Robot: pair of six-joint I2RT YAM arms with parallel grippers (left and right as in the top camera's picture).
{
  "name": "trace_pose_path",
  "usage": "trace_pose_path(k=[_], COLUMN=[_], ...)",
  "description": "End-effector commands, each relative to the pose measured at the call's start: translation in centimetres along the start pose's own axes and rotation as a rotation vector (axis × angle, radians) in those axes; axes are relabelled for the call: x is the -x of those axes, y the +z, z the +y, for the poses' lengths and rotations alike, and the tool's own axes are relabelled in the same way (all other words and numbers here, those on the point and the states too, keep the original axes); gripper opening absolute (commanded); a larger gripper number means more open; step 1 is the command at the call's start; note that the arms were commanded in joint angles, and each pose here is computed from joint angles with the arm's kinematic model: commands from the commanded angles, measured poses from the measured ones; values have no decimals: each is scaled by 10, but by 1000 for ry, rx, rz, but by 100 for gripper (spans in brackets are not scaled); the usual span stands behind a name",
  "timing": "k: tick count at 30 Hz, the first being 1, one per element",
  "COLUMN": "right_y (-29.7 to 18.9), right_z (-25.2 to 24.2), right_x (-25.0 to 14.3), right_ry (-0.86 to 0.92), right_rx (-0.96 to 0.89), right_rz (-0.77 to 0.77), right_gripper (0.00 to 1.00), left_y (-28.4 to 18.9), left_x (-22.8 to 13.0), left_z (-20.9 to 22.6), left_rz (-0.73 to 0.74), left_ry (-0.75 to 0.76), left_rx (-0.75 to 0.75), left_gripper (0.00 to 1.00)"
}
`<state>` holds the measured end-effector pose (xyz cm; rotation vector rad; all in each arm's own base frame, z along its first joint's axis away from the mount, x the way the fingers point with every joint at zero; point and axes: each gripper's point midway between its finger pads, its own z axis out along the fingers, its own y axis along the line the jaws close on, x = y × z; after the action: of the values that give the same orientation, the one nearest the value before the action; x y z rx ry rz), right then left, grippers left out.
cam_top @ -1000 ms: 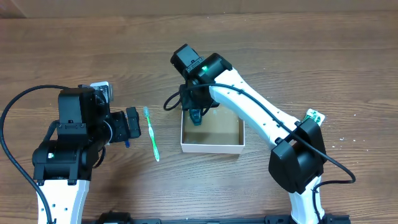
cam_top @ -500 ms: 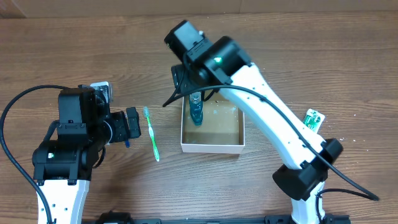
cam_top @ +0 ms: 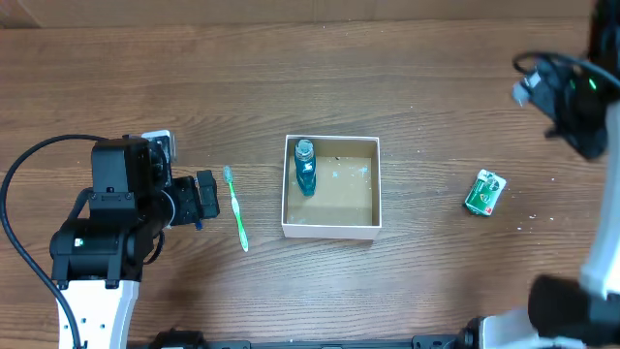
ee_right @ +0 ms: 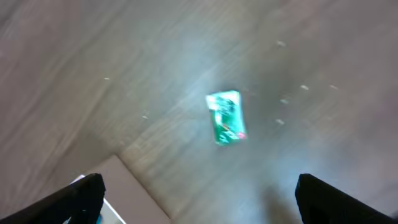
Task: Pack container
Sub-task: 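Move the right gripper back and grasp the green Dettol soap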
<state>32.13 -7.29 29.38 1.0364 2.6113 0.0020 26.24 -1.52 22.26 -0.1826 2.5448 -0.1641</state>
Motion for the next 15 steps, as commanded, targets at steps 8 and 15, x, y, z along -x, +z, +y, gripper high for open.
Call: trace_pose_path(k=[8,15], right_y=[185,252], right_z=[-50,-51], right_x=[-70,-85], right_ry=[-48,-97], right_rx=[-121,-140], right_rz=[224,326], right_gripper=[100,100], left_y=[-5,-5], left_x=[6,6], left_z=[0,0], left_rz=[-16,-15], left_ry=[16,16], left_rx=[1,1], left_gripper=[100,100])
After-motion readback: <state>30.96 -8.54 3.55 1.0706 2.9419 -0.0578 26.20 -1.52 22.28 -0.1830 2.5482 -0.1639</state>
